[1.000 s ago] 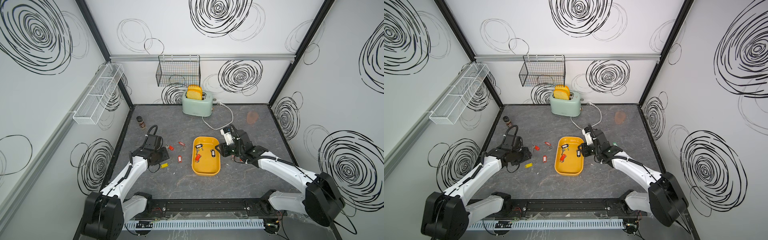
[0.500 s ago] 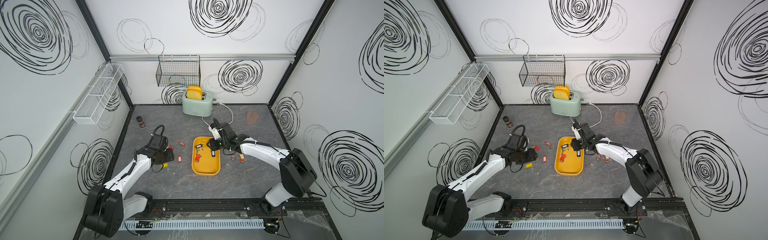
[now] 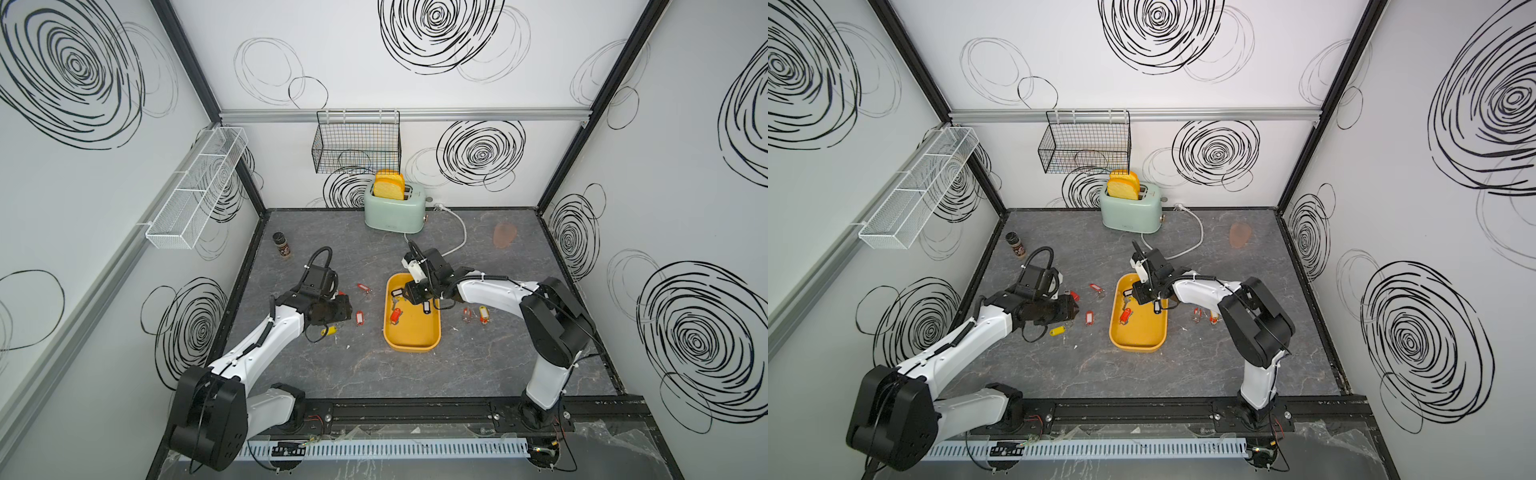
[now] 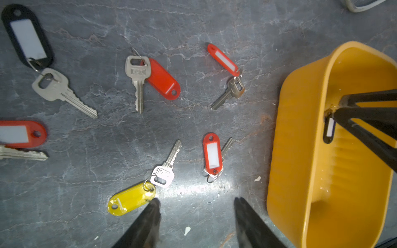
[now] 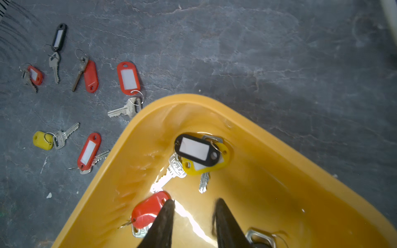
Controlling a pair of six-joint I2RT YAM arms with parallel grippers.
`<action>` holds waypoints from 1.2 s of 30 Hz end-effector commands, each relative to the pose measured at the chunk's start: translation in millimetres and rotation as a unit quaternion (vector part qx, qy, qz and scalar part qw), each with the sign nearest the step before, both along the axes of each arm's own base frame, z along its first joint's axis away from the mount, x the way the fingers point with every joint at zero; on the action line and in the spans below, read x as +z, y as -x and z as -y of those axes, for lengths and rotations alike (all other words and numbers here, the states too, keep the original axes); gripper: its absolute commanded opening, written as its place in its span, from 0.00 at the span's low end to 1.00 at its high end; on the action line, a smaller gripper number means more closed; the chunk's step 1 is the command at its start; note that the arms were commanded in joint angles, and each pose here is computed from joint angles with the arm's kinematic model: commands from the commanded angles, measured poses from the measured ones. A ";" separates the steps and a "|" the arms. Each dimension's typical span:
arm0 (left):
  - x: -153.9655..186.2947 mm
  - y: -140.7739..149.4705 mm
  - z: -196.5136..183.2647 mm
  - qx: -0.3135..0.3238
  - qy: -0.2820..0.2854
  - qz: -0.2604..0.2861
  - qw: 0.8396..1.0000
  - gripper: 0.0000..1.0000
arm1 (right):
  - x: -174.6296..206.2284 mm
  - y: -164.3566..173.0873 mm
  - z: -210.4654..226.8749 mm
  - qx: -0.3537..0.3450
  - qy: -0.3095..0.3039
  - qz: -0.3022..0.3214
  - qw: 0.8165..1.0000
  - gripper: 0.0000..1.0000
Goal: Take the keys out of the storage box
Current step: Pick up the key from the storage box.
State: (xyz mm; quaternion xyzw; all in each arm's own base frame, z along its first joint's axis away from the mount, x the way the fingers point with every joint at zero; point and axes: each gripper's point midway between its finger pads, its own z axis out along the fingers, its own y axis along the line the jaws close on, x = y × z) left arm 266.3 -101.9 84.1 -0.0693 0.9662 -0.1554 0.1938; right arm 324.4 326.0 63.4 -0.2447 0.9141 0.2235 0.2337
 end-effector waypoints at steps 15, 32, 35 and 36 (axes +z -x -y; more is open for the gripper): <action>-0.1 -2.7 4.5 -0.015 0.001 -0.003 1.000 0.60 | -13.7 -9.6 -33.3 0.039 0.011 0.013 0.999 0.31; -3.9 -3.3 0.6 -0.008 -0.001 -0.009 1.000 0.59 | -29.1 -8.8 -39.9 0.048 0.024 0.003 0.999 0.23; -4.7 -3.3 0.4 -0.007 -0.001 -0.010 1.000 0.59 | -31.7 -7.7 -38.6 0.048 0.028 0.002 0.998 0.22; -4.7 -3.7 0.6 -0.008 -0.001 -0.009 1.000 0.59 | -32.1 -7.9 -38.0 0.047 0.030 0.002 0.998 0.21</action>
